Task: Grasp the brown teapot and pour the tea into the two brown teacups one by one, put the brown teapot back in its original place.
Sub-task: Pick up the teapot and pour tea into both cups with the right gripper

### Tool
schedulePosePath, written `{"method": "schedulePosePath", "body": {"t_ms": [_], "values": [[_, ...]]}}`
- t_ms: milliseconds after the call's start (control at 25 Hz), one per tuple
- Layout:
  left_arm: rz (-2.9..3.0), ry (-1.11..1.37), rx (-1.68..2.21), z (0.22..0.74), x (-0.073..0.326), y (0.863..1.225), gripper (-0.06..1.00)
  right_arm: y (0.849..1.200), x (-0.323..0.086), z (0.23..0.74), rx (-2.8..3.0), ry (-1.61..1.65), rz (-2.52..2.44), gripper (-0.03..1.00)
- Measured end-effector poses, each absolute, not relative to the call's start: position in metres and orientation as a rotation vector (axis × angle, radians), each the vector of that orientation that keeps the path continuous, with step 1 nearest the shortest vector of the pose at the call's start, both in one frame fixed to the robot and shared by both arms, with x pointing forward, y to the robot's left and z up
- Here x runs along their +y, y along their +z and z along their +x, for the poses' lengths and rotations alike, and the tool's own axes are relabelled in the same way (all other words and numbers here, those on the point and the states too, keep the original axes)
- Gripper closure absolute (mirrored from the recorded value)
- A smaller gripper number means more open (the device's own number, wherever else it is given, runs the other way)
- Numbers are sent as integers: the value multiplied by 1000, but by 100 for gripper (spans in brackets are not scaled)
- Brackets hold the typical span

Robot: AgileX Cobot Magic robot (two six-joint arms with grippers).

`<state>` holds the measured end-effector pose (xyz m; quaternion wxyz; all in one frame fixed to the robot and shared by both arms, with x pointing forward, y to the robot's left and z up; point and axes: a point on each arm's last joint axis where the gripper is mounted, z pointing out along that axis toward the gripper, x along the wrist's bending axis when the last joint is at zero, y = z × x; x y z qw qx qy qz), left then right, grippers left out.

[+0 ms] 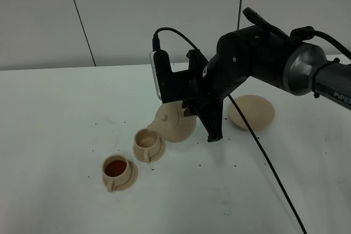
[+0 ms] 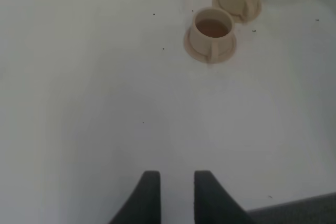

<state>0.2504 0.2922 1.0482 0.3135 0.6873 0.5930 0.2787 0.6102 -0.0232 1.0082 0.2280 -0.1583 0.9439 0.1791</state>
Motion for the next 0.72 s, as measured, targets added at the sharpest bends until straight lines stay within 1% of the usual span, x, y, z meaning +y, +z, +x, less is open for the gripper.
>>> {"method": "schedulePosePath", "body": {"t_ms": [400, 720], "values": [[1812, 735, 1564, 250, 292, 1048, 71, 1008, -23, 611, 2580, 467, -455, 87], [1812, 735, 1564, 250, 292, 1048, 71, 1009, -16, 606, 2557, 435, -509, 87]]}}
